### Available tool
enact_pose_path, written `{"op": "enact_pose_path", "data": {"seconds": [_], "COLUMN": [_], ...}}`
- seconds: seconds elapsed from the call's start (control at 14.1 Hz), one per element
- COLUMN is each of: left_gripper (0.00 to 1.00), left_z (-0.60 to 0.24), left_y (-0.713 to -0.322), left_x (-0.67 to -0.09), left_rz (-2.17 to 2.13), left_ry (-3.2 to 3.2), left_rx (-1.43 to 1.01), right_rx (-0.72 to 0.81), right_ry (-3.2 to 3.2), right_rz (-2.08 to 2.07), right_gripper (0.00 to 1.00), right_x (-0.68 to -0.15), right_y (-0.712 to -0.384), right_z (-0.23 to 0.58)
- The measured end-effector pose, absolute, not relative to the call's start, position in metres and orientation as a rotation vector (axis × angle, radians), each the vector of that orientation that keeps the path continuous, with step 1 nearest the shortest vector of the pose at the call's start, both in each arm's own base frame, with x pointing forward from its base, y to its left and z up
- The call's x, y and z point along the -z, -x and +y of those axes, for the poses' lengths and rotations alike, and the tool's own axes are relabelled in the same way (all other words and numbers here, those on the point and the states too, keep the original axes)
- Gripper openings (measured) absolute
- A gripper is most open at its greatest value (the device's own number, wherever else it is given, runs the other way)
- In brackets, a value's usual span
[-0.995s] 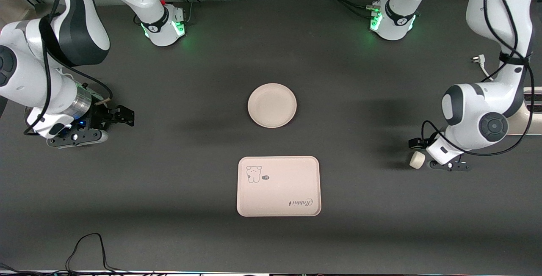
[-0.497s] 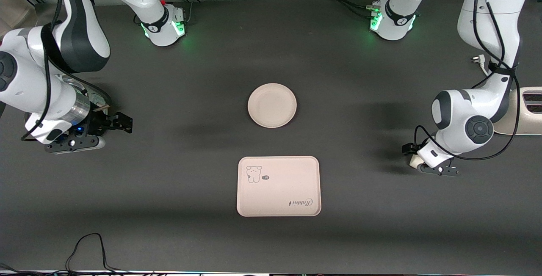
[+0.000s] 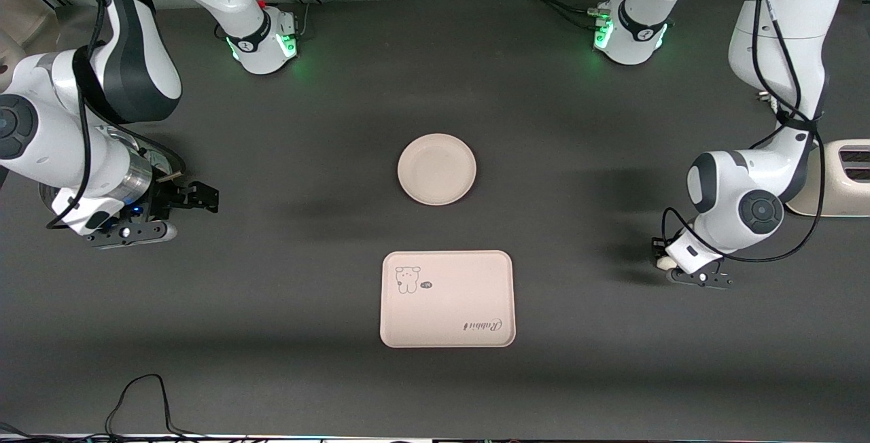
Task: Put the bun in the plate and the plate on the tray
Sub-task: 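Lift the bun with the left gripper and carry it toward the plate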
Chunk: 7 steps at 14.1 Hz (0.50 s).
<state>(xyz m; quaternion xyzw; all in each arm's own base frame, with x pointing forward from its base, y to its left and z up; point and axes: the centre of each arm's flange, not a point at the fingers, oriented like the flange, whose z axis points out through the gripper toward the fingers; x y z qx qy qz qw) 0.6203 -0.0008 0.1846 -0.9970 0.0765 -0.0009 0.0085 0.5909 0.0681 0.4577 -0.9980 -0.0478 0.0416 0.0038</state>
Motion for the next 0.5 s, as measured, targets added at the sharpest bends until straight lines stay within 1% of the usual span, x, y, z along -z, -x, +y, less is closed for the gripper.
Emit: {"op": "enact_pose_path", "data": {"seconds": [0.14,0.21,0.36,0.5], "left_gripper": [0.16,0.11,0.11,0.10], "left_z": [-0.001,-0.002,-0.002,0.003], "left_y": [-0.627,-0.629,-0.627,-0.610], "left_x": [-0.202,-0.222,-0.290,-0.380], "left_rz": [0.240,0.239,0.231,0.218], "left_ry": [3.117,3.123,3.138,3.155], "left_rx": [0.007,-0.020,-0.082,-0.116], "right_rx": [-0.188,-0.197,-0.232,-0.256], "right_ry": [3.083,3.067,3.053,3.023], "right_rz": [-0.145,-0.152,-0.178,-0.166], "right_gripper": [1.00,1.00,1.00,1.00], "right_x": [-0.455,-0.455,-0.450,-0.437], "right_y": [-0.586,-0.584,-0.577,-0.568], "right_z": [0.078,0.085,0.101,0.110]}}
